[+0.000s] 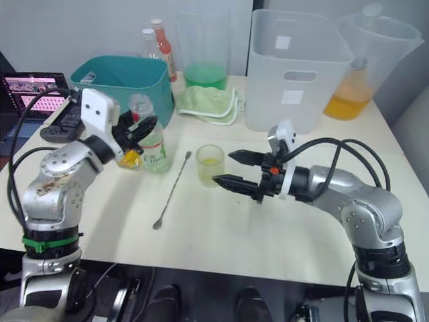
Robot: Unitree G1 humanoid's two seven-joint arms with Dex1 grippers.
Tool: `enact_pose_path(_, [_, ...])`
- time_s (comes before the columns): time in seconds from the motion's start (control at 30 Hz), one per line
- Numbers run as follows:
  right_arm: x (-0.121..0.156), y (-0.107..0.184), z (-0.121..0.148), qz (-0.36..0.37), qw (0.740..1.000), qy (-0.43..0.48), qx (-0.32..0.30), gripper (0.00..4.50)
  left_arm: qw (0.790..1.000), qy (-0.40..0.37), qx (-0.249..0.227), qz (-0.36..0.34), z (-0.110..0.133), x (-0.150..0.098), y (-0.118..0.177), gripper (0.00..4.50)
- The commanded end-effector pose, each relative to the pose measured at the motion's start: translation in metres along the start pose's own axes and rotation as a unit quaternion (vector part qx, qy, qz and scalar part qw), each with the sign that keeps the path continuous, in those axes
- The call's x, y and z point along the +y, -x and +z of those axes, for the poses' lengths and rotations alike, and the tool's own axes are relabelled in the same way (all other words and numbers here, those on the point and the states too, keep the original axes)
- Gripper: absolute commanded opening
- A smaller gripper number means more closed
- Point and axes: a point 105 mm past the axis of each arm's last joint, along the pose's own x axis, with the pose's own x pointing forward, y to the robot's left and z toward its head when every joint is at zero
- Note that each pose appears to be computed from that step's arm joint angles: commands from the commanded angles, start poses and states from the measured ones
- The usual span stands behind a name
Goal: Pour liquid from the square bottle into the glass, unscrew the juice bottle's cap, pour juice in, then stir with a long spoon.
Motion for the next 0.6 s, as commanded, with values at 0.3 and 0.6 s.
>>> enact_pose_path(0.3, [0.005, 0.013, 0.015, 0.085, 0.995, 0.052, 0.024, 4.49, 0.997, 0.015, -0.038, 0.069, 0.021, 0.024, 0.085, 1.5])
enact_pose_path(0.6, [0.006, 0.005, 0.016, 0.102, 0.993, 0.056, 0.024, 4.49, 0.98, 0.033, -0.044, 0.189, 0.018, 0.085, 0.119, 1.5])
